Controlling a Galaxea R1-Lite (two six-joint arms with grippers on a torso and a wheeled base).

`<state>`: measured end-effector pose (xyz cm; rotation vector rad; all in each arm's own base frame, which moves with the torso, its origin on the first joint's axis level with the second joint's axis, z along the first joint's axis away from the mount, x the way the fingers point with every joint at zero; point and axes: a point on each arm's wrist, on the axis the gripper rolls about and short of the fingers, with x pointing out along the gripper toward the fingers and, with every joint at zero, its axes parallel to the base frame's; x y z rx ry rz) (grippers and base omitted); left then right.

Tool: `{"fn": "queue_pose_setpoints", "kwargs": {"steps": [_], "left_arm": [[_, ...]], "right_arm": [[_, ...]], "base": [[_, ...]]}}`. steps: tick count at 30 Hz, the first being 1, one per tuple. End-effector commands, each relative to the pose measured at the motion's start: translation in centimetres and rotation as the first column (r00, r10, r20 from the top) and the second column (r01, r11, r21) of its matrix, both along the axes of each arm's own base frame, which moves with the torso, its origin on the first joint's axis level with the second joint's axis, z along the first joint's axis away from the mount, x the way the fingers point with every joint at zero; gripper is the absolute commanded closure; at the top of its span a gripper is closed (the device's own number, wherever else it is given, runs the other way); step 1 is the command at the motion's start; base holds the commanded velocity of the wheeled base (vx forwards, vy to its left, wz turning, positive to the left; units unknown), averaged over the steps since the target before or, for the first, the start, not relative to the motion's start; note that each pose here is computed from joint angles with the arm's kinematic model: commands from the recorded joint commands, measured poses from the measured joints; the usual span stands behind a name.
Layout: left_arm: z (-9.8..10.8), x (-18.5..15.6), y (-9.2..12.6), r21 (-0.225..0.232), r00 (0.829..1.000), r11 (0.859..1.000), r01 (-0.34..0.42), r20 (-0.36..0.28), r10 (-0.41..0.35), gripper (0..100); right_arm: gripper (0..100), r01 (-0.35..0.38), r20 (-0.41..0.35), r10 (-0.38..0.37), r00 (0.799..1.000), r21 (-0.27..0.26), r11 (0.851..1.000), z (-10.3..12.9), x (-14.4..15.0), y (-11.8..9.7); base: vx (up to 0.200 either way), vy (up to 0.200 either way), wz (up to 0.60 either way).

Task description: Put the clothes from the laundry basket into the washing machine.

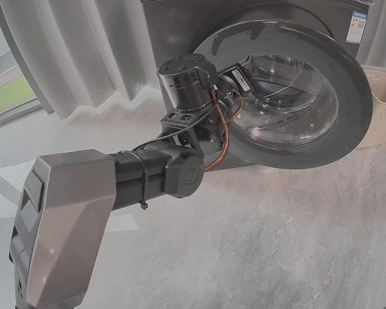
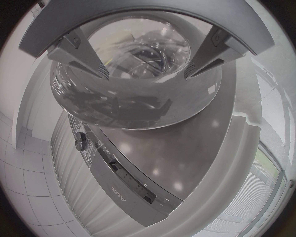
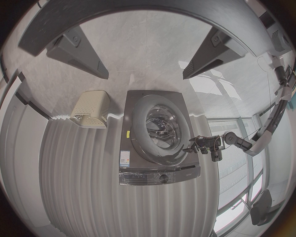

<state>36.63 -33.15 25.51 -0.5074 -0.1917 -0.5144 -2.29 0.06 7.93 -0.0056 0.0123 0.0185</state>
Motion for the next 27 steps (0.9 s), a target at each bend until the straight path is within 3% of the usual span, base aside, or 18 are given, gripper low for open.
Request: {"fn": "queue_pose_setpoints", "kwargs": {"steps": [1, 2, 4, 5, 6, 8, 10, 12, 16, 19, 23, 27], "left_arm": [[2.0, -4.5, 2.9, 0.057, 0.999, 0.998, 0.018, -0.052, -0.015, 0], [1.7, -8.3, 4.3, 0.107, 0.993, 0.991, 0.081, -0.094, -0.071, 0], [1.2, -11.8, 6.2, 0.157, 0.982, 0.975, 0.154, -0.13, -0.134, 0], [1.2, -12.3, 6.5, 0.16, 0.981, 0.974, 0.162, -0.132, -0.141, 0], [0.6, -16.8, 10.1, 0.206, 0.964, 0.948, 0.241, -0.162, -0.21, 0], [-0.7, -19.9, 14.1, 0.258, 0.962, 0.934, 0.245, -0.183, -0.202, 0], [-1.2, -22.7, 18.4, 0.292, 0.974, 0.934, 0.207, -0.152, -0.168, 0], [-2.2, -24.6, 22.9, 0.323, 0.99, 0.94, 0.113, -0.119, -0.078, 0], [-4.5, -29.2, 28.6, 0.331, 0.996, 0.944, -0.003, -0.078, 0.031, 0], [-5.5, -31.8, 30.7, 0.329, 0.994, 0.941, -0.071, -0.058, 0.096, 0], [-7.6, -34.9, 32.6, 0.332, 0.979, 0.926, -0.178, -0.032, 0.199, 0], [-11.3, -37.5, 33.5, 0.349, 0.94, 0.888, -0.298, -0.055, 0.337, 0]], "right_arm": [[0, -0.001, 0.003, 0.001, 1.0, 0.0, 1.0, -0.4, 0.0, 0.0], [0, -0.001, 0.003, 0.001, 1.0, 0.0, 1.0, -0.4, 0.0, 0.0], [0, -0.003, 0.003, 0.003, 1.0, 0.0, 1.0, -0.4, 0.0, 0.0], [0, -0.003, 0.003, 0.003, 1.0, 0.0, 1.0, -0.4, 0.0, 0.0], [0, -0.003, 0.003, 0.003, 1.0, 0.0, 1.0, -0.4, 0.0, 0.0], [0, -0.003, 0.003, 0.003, 1.0, 0.0, 1.0, -0.4, 0.0, 0.0], [0, -0.003, 0.005, 0.003, 1.0, 0.0, 1.0, -0.4, 0.0, 0.0], [0, -0.003, 0.003, 0.003, 1.0, -0.002, 1.0, -0.4, 0.0, 0.0], [0, -0.001, 0.002, 0.001, 1.0, 0.0, 1.0, -0.4, 0.0, 0.0], [0, -0.003, 0.003, 0.003, 1.0, 0.0, 1.0, -0.4, 0.0, 0.0], [0, -0.003, 0.003, 0.003, 1.0, 0.0, 1.0, -0.4, 0.0, 0.0], [0, 0.0, 0.003, 0.0, 1.0, 0.0, 1.0, -0.4, 0.0, 0.0]], "base": [[0.0, 0.0, 0.0], [0.0, 0.0, 0.0], [0.0, 0.0, 0.0], [0.0, 0.0, 0.0], [0.0, 0.0, 0.0], [0.0, 0.0, 0.0], [0.0, 0.0, 0.0], [0.0, 0.0, 0.0], [0.0, 0.0, 0.0], [0.0, 0.0, 0.0], [0.0, 0.0, 0.0], [0.0, 0.0, 0.0]]}}
